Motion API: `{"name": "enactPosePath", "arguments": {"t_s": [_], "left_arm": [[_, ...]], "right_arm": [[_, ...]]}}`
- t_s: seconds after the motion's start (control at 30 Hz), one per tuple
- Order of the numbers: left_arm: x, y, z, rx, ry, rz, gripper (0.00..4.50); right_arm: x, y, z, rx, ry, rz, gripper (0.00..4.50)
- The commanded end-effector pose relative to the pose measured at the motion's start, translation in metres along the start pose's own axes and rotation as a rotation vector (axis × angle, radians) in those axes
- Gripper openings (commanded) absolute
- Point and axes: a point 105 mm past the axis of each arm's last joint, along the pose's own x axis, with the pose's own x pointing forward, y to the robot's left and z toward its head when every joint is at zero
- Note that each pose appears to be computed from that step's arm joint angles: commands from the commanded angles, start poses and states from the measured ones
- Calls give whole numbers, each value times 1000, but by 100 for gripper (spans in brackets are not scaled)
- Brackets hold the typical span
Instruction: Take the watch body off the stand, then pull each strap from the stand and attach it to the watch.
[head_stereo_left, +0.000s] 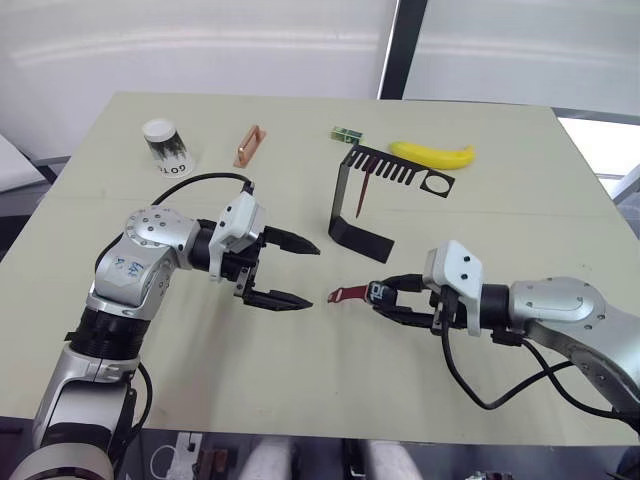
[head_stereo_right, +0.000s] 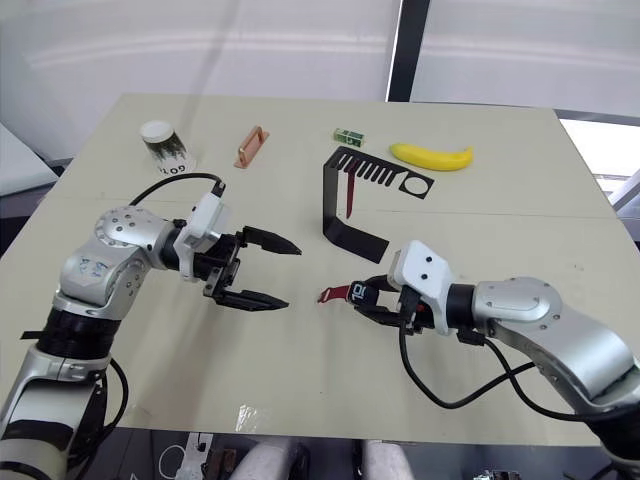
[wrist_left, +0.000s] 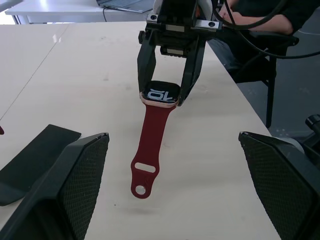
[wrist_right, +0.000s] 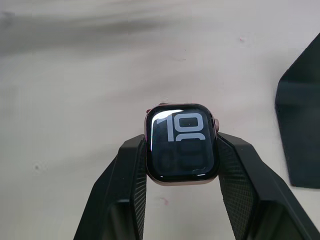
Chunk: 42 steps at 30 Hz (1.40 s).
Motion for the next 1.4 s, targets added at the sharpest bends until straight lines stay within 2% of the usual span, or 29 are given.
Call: {"name": "enactPosePath", "arguments": {"t_s": [0.03,0.3,0.4,0.57,0.7,0.83,1.0,1.27,1.33,1.4], "left_arm": [[-1,5,9,67,-6,18,448],[-1,0,5,80,6,2,448],[-5,-2,-1,64,21,16,448],[-20,-5,-15,24,44,98,448],[-31,-17,-25,-49,87,86,448],[-38,-24,-34,-38,137,92,448],[-38,-21,-43,23,173,129,448],[-31,-22,-48,23,167,87,448],[-29,-20,-46,19,146,90,450],[-27,-18,-44,15,125,102,450]], "right_arm": [[-3,3,7,-193,-29,18,151],[-3,3,5,-193,-48,15,151],[0,6,4,-140,-65,35,151],[24,11,0,-42,-110,83,151],[45,20,-2,39,-140,138,151],[65,24,-18,60,-96,141,151],[70,31,-33,-18,-37,159,151],[66,24,-40,16,9,155,151],[65,22,-34,5,-15,151,254],[60,20,-30,-24,-27,146,327]]}}
